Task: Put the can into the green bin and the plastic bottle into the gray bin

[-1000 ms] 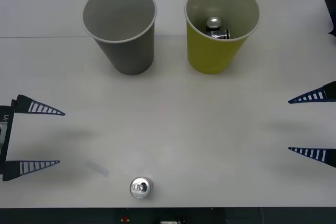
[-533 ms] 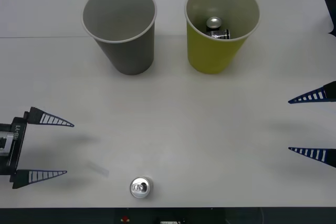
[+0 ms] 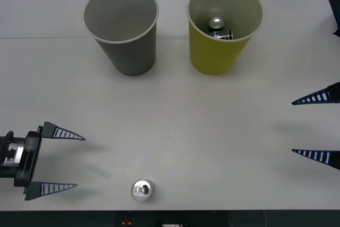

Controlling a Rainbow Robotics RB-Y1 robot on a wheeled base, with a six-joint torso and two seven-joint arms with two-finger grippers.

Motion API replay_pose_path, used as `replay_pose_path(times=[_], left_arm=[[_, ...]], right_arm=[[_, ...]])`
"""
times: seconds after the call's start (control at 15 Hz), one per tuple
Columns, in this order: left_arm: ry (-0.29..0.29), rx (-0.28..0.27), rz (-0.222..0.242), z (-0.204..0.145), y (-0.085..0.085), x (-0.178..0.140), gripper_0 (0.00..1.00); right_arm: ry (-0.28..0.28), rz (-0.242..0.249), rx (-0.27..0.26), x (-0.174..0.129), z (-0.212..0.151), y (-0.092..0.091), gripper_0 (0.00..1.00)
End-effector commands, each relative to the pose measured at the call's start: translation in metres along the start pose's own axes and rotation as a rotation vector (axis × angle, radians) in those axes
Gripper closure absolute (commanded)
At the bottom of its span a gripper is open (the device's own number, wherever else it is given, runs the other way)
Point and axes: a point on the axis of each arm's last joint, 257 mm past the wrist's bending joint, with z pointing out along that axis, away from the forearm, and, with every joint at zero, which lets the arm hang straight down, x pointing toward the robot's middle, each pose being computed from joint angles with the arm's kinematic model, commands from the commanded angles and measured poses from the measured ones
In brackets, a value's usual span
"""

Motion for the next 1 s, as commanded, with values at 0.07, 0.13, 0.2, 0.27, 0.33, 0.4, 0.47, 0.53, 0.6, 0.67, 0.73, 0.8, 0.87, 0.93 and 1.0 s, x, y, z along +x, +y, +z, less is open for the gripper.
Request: replay_pose_path(times=[0.07, 0.13, 0.2, 0.27, 0.33, 0.4, 0.47, 0.53, 0.6, 0.67, 0.73, 0.8, 0.87, 0.93, 1.0], left_arm=[[-0.033, 0.003, -0.030, 0.014, -0.005, 0.007, 0.00], [-0.044, 0.014, -0.040, 0.023, -0.009, 0.010, 0.00], [-0.054, 0.019, -0.046, 0.030, -0.010, 0.011, 0.00], [-0.063, 0.025, -0.053, 0.037, -0.014, 0.012, 0.00], [-0.079, 0.038, -0.061, 0.047, -0.018, 0.010, 0.00], [-0.090, 0.050, -0.068, 0.053, -0.023, 0.010, 0.00], [-0.101, 0.060, -0.074, 0.061, -0.026, 0.008, 0.00], [-0.112, 0.070, -0.081, 0.070, -0.030, 0.008, 0.00], [-0.112, 0.074, -0.085, 0.077, -0.033, 0.009, 0.00], [-0.117, 0.080, -0.090, 0.084, -0.035, 0.009, 0.00], [-0.125, 0.092, -0.097, 0.093, -0.040, 0.008, 0.00], [-0.132, 0.096, -0.102, 0.100, -0.043, 0.008, 0.00], [-0.134, 0.098, -0.110, 0.107, -0.046, 0.009, 0.00], [-0.143, 0.100, -0.117, 0.116, -0.049, 0.007, 0.00], [-0.149, 0.102, -0.121, 0.123, -0.051, 0.007, 0.00]], right_arm=[[0.000, 0.000, 0.000, 0.000, 0.000, 0.000, 0.00], [0.000, 0.000, 0.000, 0.000, 0.000, 0.000, 0.00], [0.000, 0.000, 0.000, 0.000, 0.000, 0.000, 0.00], [0.000, 0.000, 0.000, 0.000, 0.000, 0.000, 0.00], [0.000, 0.000, 0.000, 0.000, 0.000, 0.000, 0.00], [0.000, 0.000, 0.000, 0.000, 0.000, 0.000, 0.00], [0.000, 0.000, 0.000, 0.000, 0.000, 0.000, 0.00], [0.000, 0.000, 0.000, 0.000, 0.000, 0.000, 0.00], [0.000, 0.000, 0.000, 0.000, 0.000, 0.000, 0.00], [0.000, 0.000, 0.000, 0.000, 0.000, 0.000, 0.00], [0.000, 0.000, 0.000, 0.000, 0.000, 0.000, 0.00], [0.000, 0.000, 0.000, 0.000, 0.000, 0.000, 0.00], [0.000, 0.000, 0.000, 0.000, 0.000, 0.000, 0.00], [0.000, 0.000, 0.000, 0.000, 0.000, 0.000, 0.00], [0.000, 0.000, 0.000, 0.000, 0.000, 0.000, 0.00]])
